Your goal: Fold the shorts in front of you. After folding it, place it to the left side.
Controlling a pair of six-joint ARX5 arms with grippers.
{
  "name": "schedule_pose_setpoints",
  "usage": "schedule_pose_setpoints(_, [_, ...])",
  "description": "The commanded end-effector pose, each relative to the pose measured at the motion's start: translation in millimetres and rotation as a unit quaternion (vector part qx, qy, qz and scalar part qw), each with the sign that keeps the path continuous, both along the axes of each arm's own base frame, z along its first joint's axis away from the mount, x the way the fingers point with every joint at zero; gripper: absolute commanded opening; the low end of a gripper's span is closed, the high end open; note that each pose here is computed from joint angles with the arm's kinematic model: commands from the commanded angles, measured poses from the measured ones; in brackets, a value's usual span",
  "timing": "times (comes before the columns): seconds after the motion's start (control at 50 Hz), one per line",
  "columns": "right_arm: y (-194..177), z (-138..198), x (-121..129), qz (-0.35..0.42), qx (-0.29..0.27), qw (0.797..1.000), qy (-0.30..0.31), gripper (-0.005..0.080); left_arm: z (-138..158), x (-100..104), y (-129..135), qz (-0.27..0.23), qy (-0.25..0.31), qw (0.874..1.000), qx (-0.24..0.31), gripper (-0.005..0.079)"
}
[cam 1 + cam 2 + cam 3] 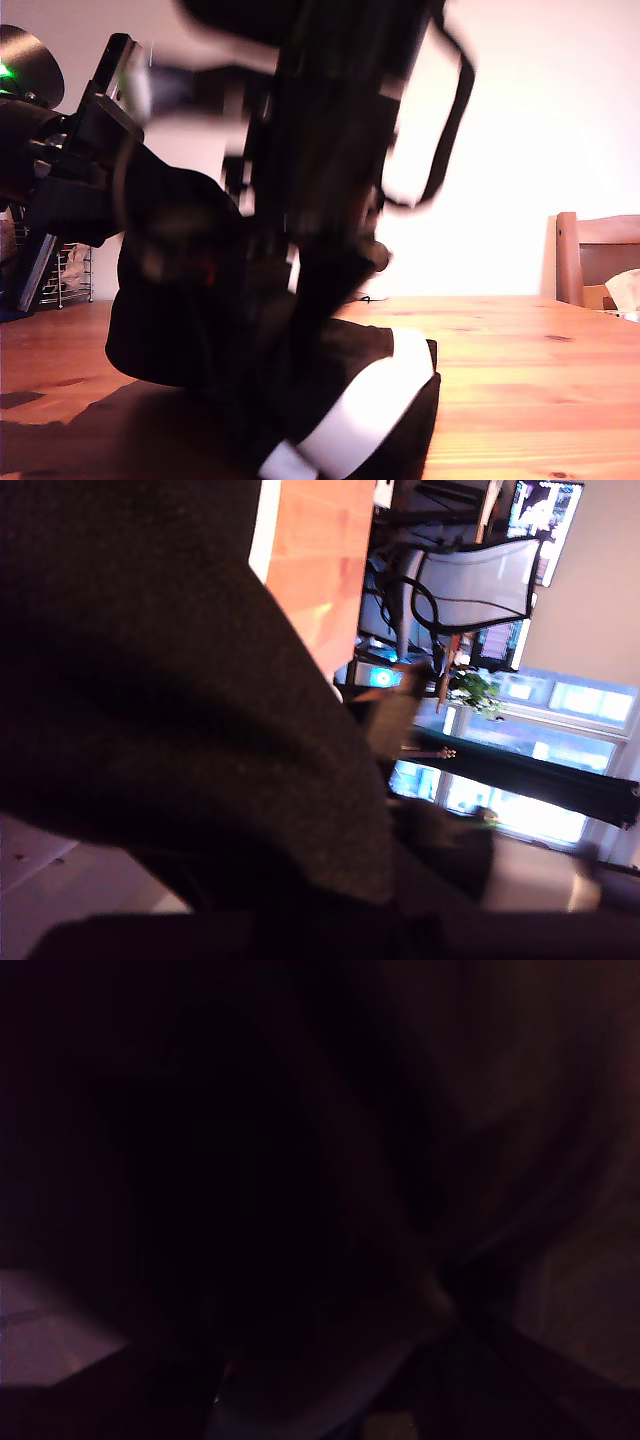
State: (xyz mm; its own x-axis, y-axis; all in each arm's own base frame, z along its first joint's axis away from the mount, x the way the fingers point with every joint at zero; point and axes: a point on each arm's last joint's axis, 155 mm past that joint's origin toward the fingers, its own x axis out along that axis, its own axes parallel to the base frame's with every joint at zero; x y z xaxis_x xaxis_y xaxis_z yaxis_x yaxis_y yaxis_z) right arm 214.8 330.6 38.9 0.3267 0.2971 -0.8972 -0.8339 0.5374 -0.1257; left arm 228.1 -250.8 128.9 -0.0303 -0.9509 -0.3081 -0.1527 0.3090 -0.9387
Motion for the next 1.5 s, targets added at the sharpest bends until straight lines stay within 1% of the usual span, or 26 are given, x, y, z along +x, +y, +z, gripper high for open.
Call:
schedule_pose_setpoints(0.0, [1.7,-1.5,-3.6,-0.007,0.006,1.000,0.002,0.0562,7.8,2.0,-2.7,-0.005,-0.011,1.000,-0.010,-0.0020])
schedule_pose_setpoints(0.04, [1.6,-1.1,-2.4,-0.012,0.007,1.000,0.000,0.0548,8.5,2.6,-2.9,-0.005,-0.014,1.000,-0.011,-0.0020])
schedule_pose_setpoints(0.08, [1.7,-1.0,-2.4,-0.013,0.008,1.000,0.000,0.0506,9.0,3.0,-3.1,-0.005,-0.015,1.000,-0.012,-0.0020])
schedule_pose_setpoints(0.12, [0.8,-1.6,-2.9,-0.015,0.007,1.000,0.002,0.0415,9.2,3.2,-3.1,-0.005,-0.016,1.000,-0.013,-0.0020])
schedule_pose_setpoints(0.24, [-4.0,-4.4,-6.5,-0.008,-0.007,1.000,0.007,0.0038,9.3,4.1,-2.8,-0.004,-0.019,1.000,-0.013,-0.0020])
schedule_pose_setpoints(0.26, [-3.8,-4.7,-7.9,-0.001,-0.008,1.000,0.008,-0.0008,9.5,4.6,-2.6,-0.003,-0.020,1.000,-0.013,-0.0020])
schedule_pose_setpoints(0.28, [-3.8,-4.8,-8.0,0.004,-0.010,1.000,0.007,-0.0020,9.6,4.9,-2.4,-0.003,-0.020,1.000,-0.013,-0.0020])
schedule_pose_setpoints(0.3, [-3.8,-4.8,-8.0,0.007,-0.011,1.000,0.006,-0.0005,9.8,5.4,-2.1,-0.002,-0.021,1.000,-0.013,-0.0020])
schedule_pose_setpoints(0.38, [-4.0,-5.0,-8.7,0.009,-0.012,1.000,0.007,-0.0013,10.8,8.0,-1.1,0.000,-0.028,1.000,-0.015,-0.0020])
schedule_pose_setpoints(0.6, [-10.9,-1.8,-24.1,0.050,-0.025,0.998,0.032,-0.0013,10.2,12.5,1.8,0.004,-0.049,0.999,-0.013,-0.0020])
schedule_pose_setpoints(0.78, [-13.9,20.9,-32.7,0.085,-0.015,0.996,0.036,-0.0013,7.3,9.2,2.7,-0.007,-0.065,0.998,-0.009,-0.0020])
schedule_pose_setpoints(0.92, [-17.1,37.3,-34.8,0.086,-0.001,0.995,0.049,-0.0013,4.2,5.8,3.7,-0.014,-0.071,0.997,-0.005,-0.0020])
schedule_pose_setpoints(0.96, [-18.4,39.8,-34.9,0.086,0.001,0.995,0.052,-0.0013,2.8,4.2,4.2,-0.014,-0.064,0.998,-0.003,-0.0020])
schedule_pose_setpoints(0.98, [-19.6,40.7,-34.8,0.085,0.000,0.995,0.054,-0.0013,2.3,3.3,4.3,-0.019,-0.072,0.997,-0.003,-0.0020])
schedule_pose_setpoints(1.02, [-21.2,41.9,-37.0,0.096,-0.003,0.994,0.059,-0.0013,0.7,1.0,4.8,-0.020,-0.064,0.998,-0.001,-0.0020])
schedule_pose_setpoints(1.04, [-23.1,41.8,-38.2,0.102,-0.007,0.993,0.062,-0.0013,0.2,-0.2,5.0,-0.026,-0.075,0.997,-0.001,-0.0020])
schedule_pose_setpoints(1.12, [-29.4,42.4,-41.8,0.115,-0.016,0.990,0.077,-0.0013,-3.0,-5.4,6.1,-0.035,-0.076,0.996,0.003,-0.0020])
schedule_pose_setpoints(1.16, [-31.4,43.2,-43.9,0.120,-0.014,0.989,0.089,-0.0013,-4.9,-8.4,6.5,-0.037,-0.067,0.997,0.005,-0.0020])
schedule_pose_setpoints(1.26, [-30.3,46.1,-60.3,0.147,0.006,0.980,0.136,-0.0013,-9.7,-17.5,8.7,-0.053,-0.071,0.996,0.010,-0.0020])
schedule_pose_setpoints(1.3, [-31.6,48.5,-65.7,0.156,0.011,0.976,0.154,-0.0013,-12.9,-24.2,9.3,-0.057,-0.050,0.997,0.016,-0.0020])
schedule_pose_setpoints(1.32, [-31.6,50.1,-69.7,0.162,0.016,0.973,0.165,-0.0013,-14.1,-27.1,9.4,-0.066,-0.063,0.996,0.017,-0.0020])
schedule_pose_setpoints(1.36, [-34.3,52.0,-71.6,0.167,0.017,0.970,0.174,-0.0013,-16.9,-35.3,9.1,-0.075,-0.048,0.996,0.021,-0.0020])
schedule_pose_setpoints(1.4, [-31.2,57.5,-81.1,0.186,0.036,0.962,0.198,-0.0013,-19.6,-44.3,9.2,-0.090,-0.050,0.994,0.025,-0.0020])
schedule_pose_setpoints(1.44, [-29.9,61.8,-86.1,0.194,0.049,0.956,0.213,-0.0013,-21.7,-51.5,9.1,-0.096,-0.031,0.994,0.030,-0.0020])
schedule_pose_setpoints(1.46, [-29.2,64.1,-88.5,0.200,0.056,0.953,0.221,-0.0013,-22.6,-54.8,9.2,-0.106,-0.043,0.993,0.030,-0.0020])
schedule_pose_setpoints(1.48, [-29.0,65.8,-89.8,0.203,0.060,0.951,0.225,-0.0013,-23.3,-58.0,8.9,-0.111,-0.041,0.993,0.031,-0.0020])
